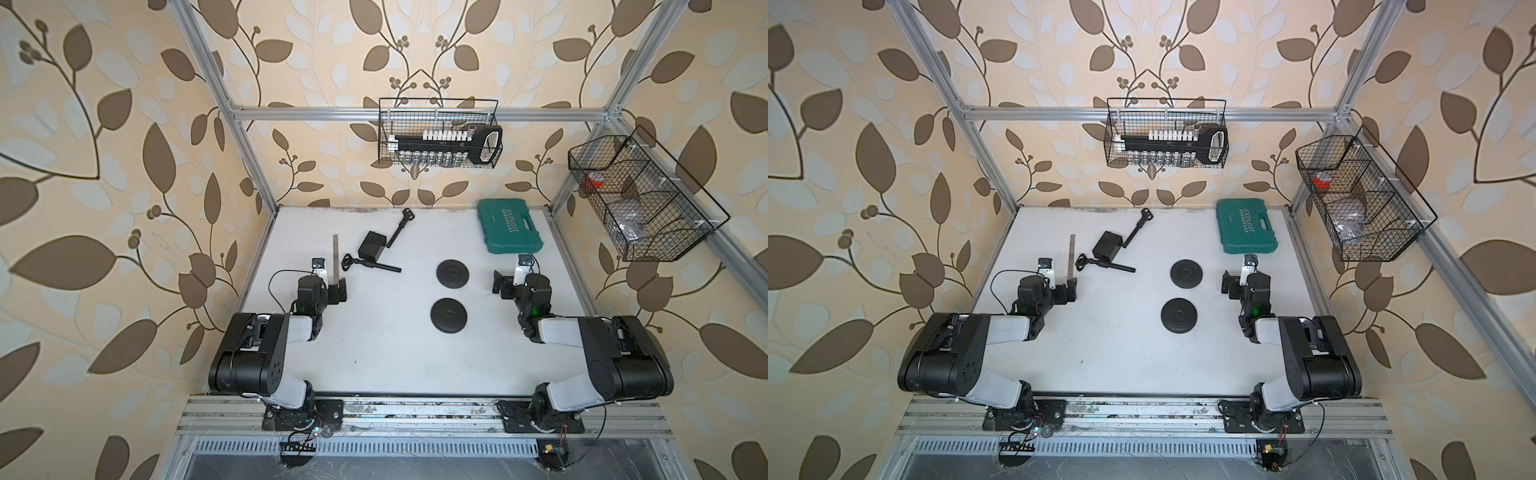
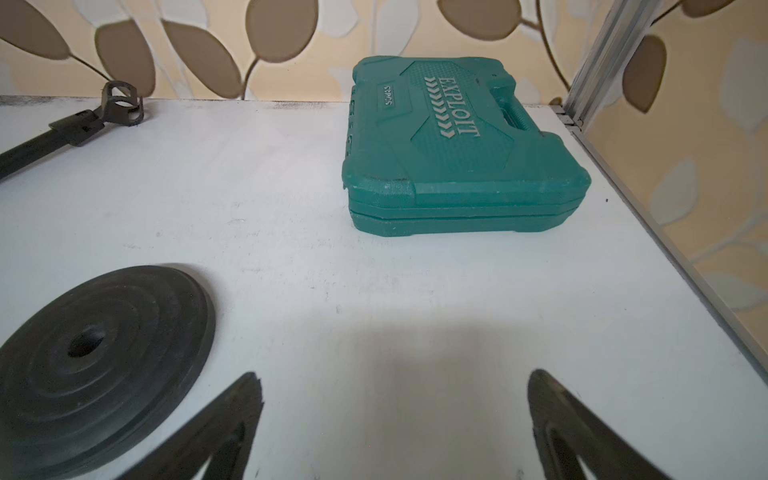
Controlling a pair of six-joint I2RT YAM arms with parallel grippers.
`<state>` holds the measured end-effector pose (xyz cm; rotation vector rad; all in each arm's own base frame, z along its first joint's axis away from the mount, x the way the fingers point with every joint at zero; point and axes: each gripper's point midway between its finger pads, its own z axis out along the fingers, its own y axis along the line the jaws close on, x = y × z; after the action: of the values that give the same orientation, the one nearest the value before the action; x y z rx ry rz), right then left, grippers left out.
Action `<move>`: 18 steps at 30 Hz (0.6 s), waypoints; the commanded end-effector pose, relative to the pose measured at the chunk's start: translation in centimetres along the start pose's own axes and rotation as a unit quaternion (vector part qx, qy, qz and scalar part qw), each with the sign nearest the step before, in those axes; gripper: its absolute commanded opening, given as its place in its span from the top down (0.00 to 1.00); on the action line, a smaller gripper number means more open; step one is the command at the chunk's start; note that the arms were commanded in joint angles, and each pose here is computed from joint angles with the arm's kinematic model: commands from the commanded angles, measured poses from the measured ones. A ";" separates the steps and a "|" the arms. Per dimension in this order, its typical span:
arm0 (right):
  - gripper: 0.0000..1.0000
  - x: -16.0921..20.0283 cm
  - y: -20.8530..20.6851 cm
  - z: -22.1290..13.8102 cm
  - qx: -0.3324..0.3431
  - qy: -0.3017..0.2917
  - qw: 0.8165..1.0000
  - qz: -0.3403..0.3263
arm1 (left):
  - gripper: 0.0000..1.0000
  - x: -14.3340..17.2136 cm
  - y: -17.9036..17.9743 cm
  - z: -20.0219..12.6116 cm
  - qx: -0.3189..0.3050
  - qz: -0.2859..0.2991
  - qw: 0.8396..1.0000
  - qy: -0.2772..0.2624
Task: Assemble a microphone stand
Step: Pick up the microphone stand pole from the center of the board.
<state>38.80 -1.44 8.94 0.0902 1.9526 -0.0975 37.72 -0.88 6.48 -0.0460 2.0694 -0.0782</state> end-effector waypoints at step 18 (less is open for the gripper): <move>0.00 -0.1 0.2 0.1 -0.006 -0.004 1.000 -0.003 | 0.01 -1.4 0.2 0.2 0.002 -0.002 1.000 -0.016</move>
<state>38.80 -1.43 8.94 0.0899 1.9526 -0.0971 37.72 -0.88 6.48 -0.0463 2.0693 -0.0785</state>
